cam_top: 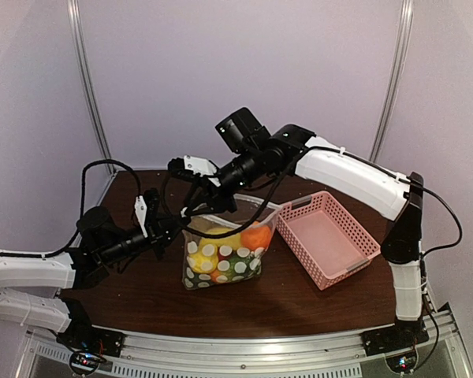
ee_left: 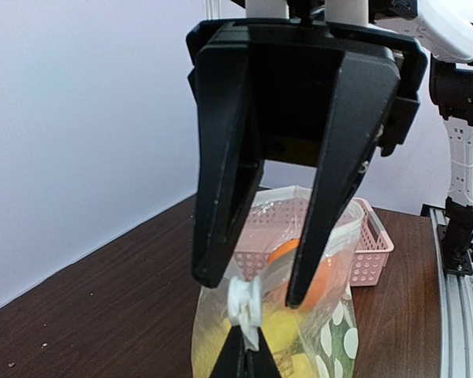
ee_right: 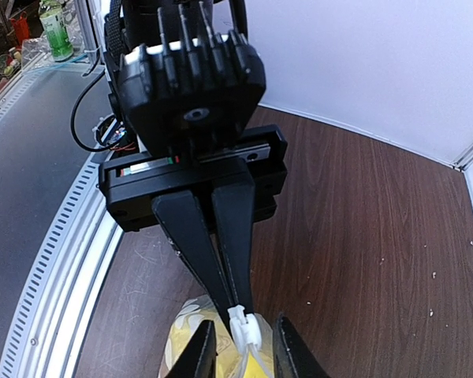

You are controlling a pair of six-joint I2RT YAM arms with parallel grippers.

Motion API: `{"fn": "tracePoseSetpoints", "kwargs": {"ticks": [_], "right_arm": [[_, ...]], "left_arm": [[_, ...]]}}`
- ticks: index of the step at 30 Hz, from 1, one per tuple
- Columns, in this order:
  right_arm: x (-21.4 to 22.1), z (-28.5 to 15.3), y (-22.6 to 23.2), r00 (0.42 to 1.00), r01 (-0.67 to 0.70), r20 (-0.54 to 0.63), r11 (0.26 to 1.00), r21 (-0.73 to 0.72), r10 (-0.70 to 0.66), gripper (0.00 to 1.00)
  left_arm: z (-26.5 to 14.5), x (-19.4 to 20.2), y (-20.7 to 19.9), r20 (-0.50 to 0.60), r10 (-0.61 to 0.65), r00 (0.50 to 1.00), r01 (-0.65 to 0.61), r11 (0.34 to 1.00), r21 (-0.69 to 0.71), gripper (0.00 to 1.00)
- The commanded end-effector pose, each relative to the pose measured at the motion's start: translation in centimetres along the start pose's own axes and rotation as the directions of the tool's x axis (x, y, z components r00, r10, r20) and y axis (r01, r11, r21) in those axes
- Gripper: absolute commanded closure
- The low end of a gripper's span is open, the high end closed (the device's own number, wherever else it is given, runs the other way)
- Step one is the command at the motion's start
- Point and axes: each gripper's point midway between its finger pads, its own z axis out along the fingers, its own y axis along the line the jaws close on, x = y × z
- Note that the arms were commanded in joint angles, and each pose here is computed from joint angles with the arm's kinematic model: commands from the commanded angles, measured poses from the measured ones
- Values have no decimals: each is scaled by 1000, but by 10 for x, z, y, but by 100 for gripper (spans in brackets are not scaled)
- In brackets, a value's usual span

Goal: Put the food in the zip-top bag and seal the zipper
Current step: Pass from the left arm to the right

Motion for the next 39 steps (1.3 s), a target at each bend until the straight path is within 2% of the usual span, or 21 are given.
{"fn": "tracePoseSetpoints", "kwargs": {"ticks": [1,19,39], "right_arm": [[3,8,0,999,24,-23,1000,9,-24,75],[14,6,-2,996,42,-84,999,31,-39,94],[30,-25,-25,985,42,-170,989,139,-18,98]], "left_arm": [[0,-14,-2,41,33,999,-34,999,14,100],[-5,-17,5,62,26,998,-23,999,-39,100],[-18,-6,17,49,9,999,-3,992,-127,100]]}}
